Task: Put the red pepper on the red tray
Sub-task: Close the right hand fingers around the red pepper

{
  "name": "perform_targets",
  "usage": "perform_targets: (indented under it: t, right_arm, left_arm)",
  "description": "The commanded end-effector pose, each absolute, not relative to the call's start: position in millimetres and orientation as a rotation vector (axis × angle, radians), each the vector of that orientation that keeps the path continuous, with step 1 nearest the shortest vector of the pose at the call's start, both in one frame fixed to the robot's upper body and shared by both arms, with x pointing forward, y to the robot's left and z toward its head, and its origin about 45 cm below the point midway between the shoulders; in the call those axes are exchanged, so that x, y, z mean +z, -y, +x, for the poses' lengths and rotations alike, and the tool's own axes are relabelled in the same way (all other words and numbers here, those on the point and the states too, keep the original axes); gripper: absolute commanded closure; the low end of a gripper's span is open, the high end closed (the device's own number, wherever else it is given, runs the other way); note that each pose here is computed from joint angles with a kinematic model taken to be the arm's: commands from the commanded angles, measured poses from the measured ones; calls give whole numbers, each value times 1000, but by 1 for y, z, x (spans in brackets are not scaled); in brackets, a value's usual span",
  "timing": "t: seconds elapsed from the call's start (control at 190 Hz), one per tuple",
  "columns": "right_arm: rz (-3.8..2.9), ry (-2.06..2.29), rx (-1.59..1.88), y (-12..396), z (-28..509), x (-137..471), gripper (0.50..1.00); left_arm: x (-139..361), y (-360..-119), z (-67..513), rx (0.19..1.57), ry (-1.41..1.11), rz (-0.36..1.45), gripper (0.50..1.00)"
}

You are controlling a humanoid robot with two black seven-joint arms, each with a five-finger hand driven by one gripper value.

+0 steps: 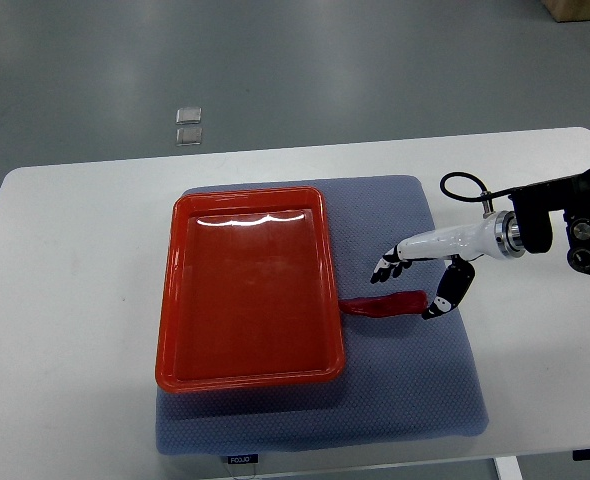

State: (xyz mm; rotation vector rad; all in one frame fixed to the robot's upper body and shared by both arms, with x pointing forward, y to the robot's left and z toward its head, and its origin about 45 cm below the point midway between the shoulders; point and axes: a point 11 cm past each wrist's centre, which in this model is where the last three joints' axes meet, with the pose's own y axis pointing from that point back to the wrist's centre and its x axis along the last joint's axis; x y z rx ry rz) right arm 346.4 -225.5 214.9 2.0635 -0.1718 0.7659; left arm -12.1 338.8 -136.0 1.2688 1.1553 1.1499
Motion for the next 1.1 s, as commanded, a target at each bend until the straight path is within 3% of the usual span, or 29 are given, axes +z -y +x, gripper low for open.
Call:
perform_targets:
  t: [0.0,0.801,0.975,1.096]
  right_arm:
    - [2064,194,785,224,345,212,679]
    - [1984,265,882,228,333,183,722]
    - [1953,271,910,231,335,182,738]
    - [1938,273,919,233,336,182,777]
  left_arm:
    - [-136,-338,-12,1149,-1155,1266,500]
    - [-136,-339,-12,1150,-1155,1270,500]
    - [-136,-339,-12,1151,-1154,1268,500]
    - [-136,-338,-12,1148,-1156,1267,500]
